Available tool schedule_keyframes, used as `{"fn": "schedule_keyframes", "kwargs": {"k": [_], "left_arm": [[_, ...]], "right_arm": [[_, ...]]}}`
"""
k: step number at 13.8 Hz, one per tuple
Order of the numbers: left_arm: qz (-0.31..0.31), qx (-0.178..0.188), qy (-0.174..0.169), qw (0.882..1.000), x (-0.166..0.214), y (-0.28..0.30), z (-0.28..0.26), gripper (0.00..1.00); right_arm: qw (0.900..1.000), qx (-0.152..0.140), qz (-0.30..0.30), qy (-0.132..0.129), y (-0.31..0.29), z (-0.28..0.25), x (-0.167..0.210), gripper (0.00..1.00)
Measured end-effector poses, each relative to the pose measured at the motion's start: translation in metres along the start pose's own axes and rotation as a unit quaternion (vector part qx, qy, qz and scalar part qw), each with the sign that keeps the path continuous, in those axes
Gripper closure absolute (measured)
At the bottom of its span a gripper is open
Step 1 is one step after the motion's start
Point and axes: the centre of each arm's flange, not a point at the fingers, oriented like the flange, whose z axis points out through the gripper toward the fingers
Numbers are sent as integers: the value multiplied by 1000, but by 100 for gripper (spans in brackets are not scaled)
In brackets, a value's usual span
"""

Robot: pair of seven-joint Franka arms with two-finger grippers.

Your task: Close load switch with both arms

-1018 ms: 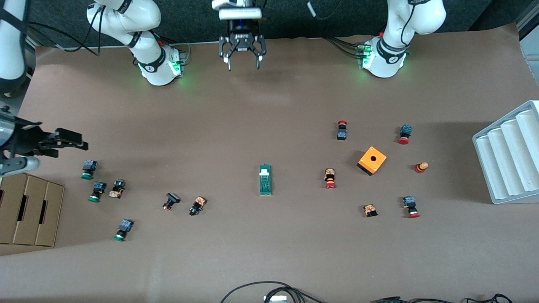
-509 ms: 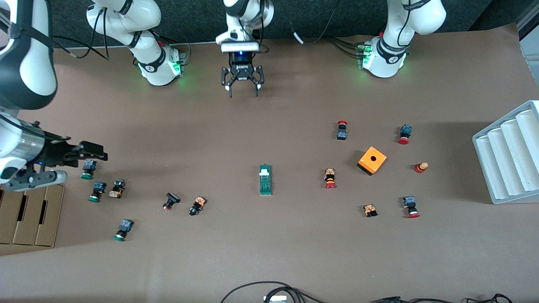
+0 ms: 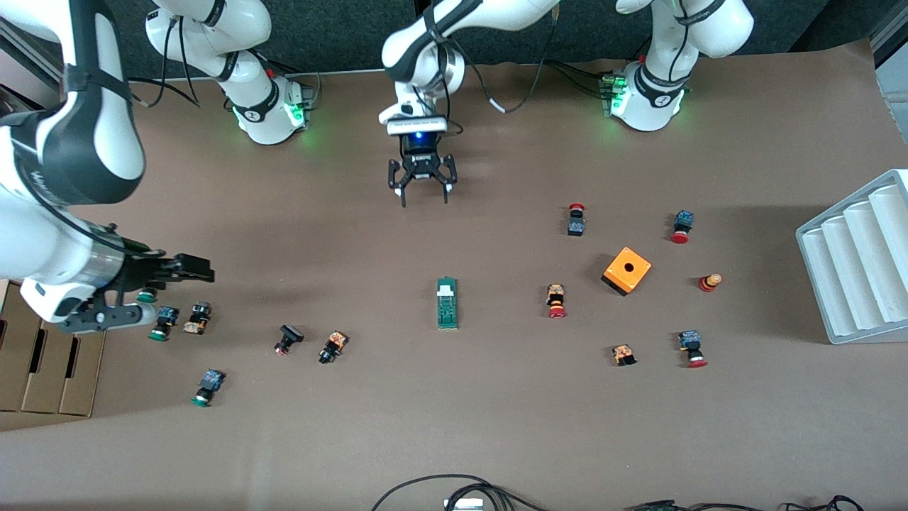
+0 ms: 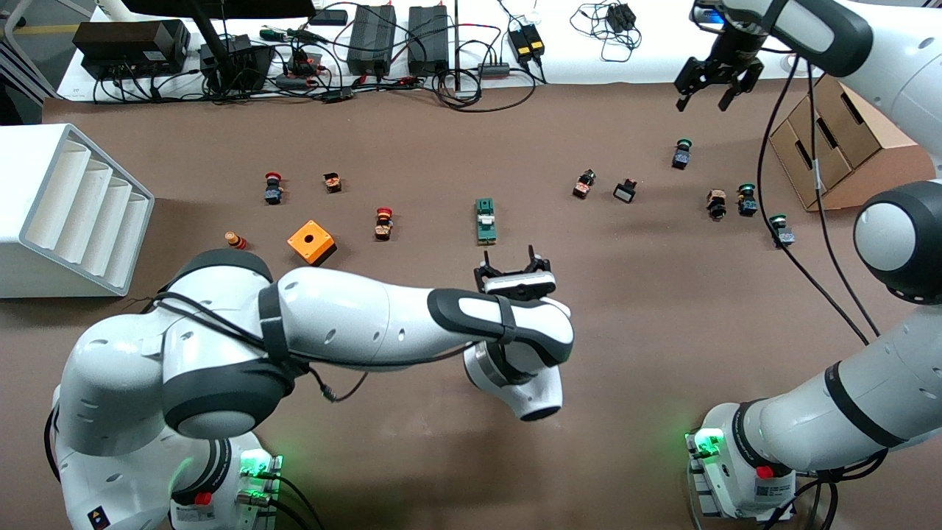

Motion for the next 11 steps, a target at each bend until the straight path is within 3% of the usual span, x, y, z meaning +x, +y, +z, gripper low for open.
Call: {"fn": "schedule_keyframes", "kwargs": {"k": [8, 11], "left_arm": [[14, -7, 10, 1000, -54, -5, 34, 1], [25, -9, 19, 999, -72, -12, 61, 1]], "right_arm": [[1000, 6, 20, 4, -9, 6, 5, 0], [996, 31, 86, -2, -13, 12, 7, 0]]}}
